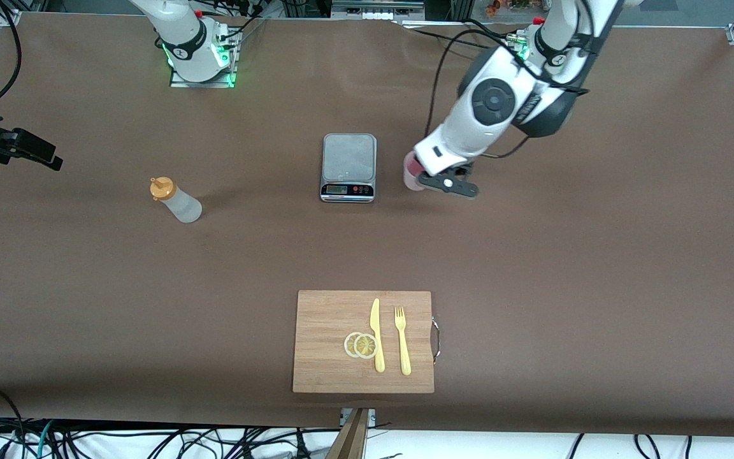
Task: Add sauce to pink cup with both arms
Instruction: 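Carry the pink cup with the left gripper onto the scale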
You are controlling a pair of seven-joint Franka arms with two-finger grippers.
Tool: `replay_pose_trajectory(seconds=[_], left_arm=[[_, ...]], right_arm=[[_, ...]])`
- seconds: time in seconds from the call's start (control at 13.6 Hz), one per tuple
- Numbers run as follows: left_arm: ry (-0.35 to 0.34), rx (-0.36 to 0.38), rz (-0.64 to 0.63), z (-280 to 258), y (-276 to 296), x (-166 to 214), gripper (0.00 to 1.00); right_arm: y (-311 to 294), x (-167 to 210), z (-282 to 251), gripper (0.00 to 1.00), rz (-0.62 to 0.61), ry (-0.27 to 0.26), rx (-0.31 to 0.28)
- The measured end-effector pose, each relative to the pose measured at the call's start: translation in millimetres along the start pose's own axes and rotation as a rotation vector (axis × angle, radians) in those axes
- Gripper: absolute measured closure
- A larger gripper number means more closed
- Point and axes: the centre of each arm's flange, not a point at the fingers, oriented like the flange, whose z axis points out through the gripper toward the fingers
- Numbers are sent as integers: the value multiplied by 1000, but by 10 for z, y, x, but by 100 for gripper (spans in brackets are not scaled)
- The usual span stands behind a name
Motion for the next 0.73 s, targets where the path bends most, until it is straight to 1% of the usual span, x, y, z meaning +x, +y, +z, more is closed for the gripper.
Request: replay_pose_trajectory(seconds=[0.22,0.37,0.51,0.73], left_arm=[[-27,-5,-16,259,524,-46,96],[-51,-32,-32,430,830,-112,96],[-48,-55,-37,609,1094,-202,96],[-32,-57,-47,862,1297,-296,96]], right_arm=[[0,0,1,0,0,0,0],[0,0,2,0,0,0,0],[0,1,3,0,0,-1,0],[0,4,12,0,0,-2,0]])
